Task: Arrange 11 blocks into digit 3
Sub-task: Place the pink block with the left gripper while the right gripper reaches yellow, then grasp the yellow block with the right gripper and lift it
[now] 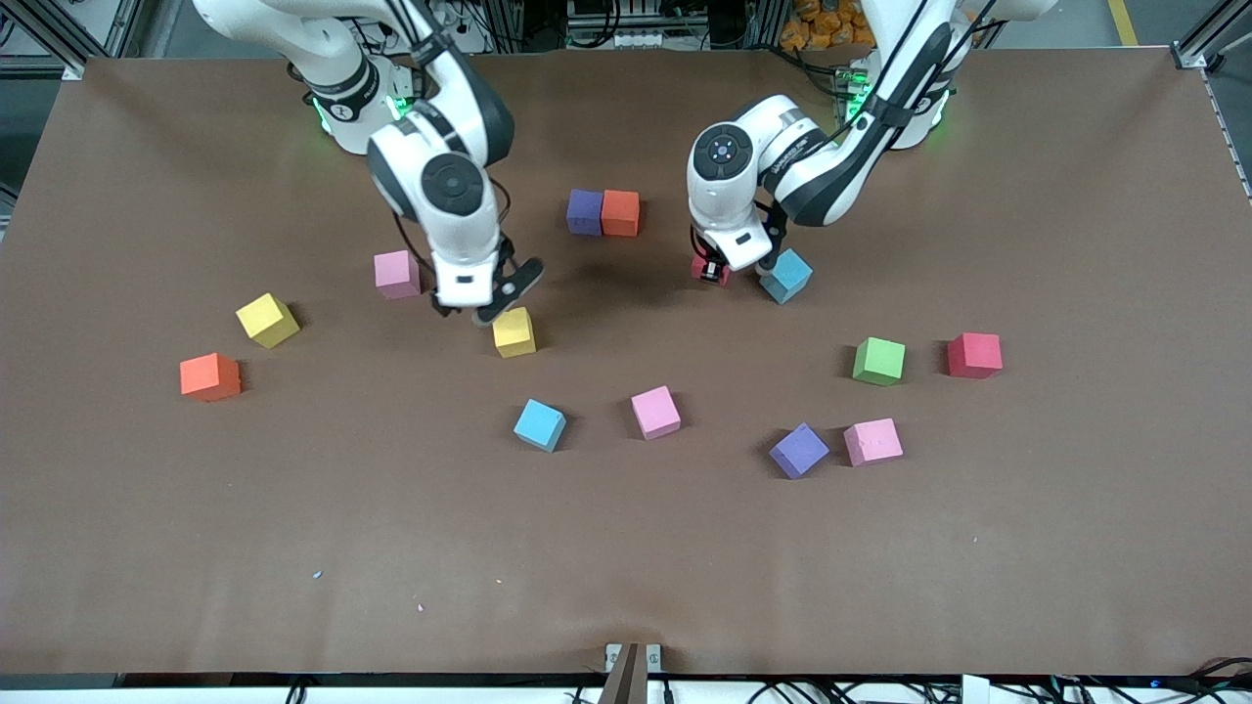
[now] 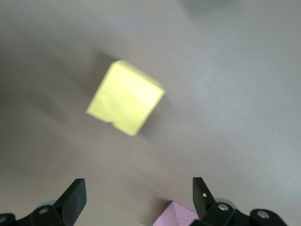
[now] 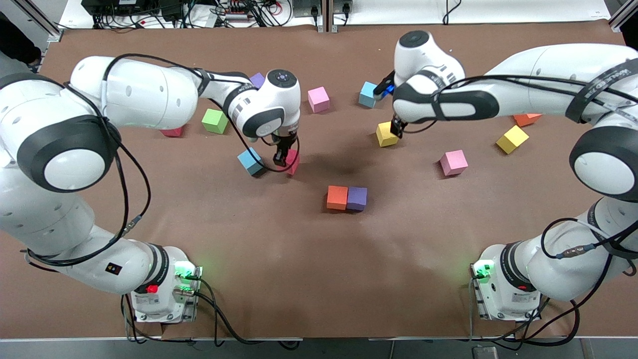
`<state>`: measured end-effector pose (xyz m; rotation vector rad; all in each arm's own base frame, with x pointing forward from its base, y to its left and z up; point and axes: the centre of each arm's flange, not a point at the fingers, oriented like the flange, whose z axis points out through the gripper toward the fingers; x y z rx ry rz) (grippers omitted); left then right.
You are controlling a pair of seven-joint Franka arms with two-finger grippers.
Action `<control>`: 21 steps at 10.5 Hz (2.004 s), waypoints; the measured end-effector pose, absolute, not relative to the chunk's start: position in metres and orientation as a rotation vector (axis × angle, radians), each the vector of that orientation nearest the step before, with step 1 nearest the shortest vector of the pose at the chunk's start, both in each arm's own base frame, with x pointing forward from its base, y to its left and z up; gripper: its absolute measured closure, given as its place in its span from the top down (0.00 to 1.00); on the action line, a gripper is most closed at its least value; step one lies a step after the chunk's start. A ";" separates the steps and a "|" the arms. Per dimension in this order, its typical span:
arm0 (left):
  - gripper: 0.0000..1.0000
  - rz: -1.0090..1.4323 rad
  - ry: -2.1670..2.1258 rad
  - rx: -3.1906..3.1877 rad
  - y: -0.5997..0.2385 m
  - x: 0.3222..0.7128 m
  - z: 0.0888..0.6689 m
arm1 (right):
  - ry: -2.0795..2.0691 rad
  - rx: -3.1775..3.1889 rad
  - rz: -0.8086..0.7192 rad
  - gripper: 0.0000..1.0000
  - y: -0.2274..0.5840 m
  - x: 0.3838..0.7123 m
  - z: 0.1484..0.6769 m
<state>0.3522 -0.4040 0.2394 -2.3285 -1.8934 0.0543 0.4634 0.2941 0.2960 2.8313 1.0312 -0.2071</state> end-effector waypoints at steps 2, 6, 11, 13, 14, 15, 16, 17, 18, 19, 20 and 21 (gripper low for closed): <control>0.54 0.063 -2.043 -2.232 -0.417 0.333 0.239 | 0.781 2.914 -0.159 1.00 0.283 0.483 0.305; 0.54 0.081 -2.287 -2.044 -0.440 0.303 0.240 | 0.419 3.070 -0.095 1.00 0.269 0.528 0.325; 0.54 0.103 -2.168 -2.130 -0.466 0.239 0.221 | 0.356 3.067 -0.138 1.00 0.261 0.566 0.317; 0.54 0.120 -2.163 -2.130 -0.467 0.236 0.213 | 0.356 3.062 -0.157 1.00 0.263 0.569 0.305; 0.54 0.129 -2.166 -2.125 -0.467 0.237 0.209 | 0.356 3.058 -0.176 1.00 0.263 0.569 0.294; 0.54 0.135 -2.167 -2.120 -0.466 0.237 0.205 | 0.360 3.053 -0.197 1.00 0.265 0.569 0.277; 0.54 0.139 -2.168 -2.117 -0.466 0.238 0.203 | 0.369 3.051 -0.209 1.00 0.269 0.567 0.258; 0.54 0.140 -2.169 -2.117 -0.466 0.238 0.203 | 0.387 3.050 -0.215 1.00 0.275 0.562 0.241; 0.54 0.141 -2.171 -2.118 -0.467 0.239 0.204 | 0.413 3.048 -0.218 1.00 0.283 0.555 0.227; 0.54 0.143 -2.175 -2.116 -0.467 0.240 0.204 | 0.425 3.052 -0.222 1.00 0.292 0.545 0.217; 0.54 0.145 -2.180 -2.114 -0.467 0.242 0.204 | 0.427 3.065 -0.237 1.00 0.300 0.536 0.212; 0.54 0.147 -2.190 -2.110 -0.467 0.246 0.205 | 0.431 3.078 -0.251 1.00 0.309 0.530 0.211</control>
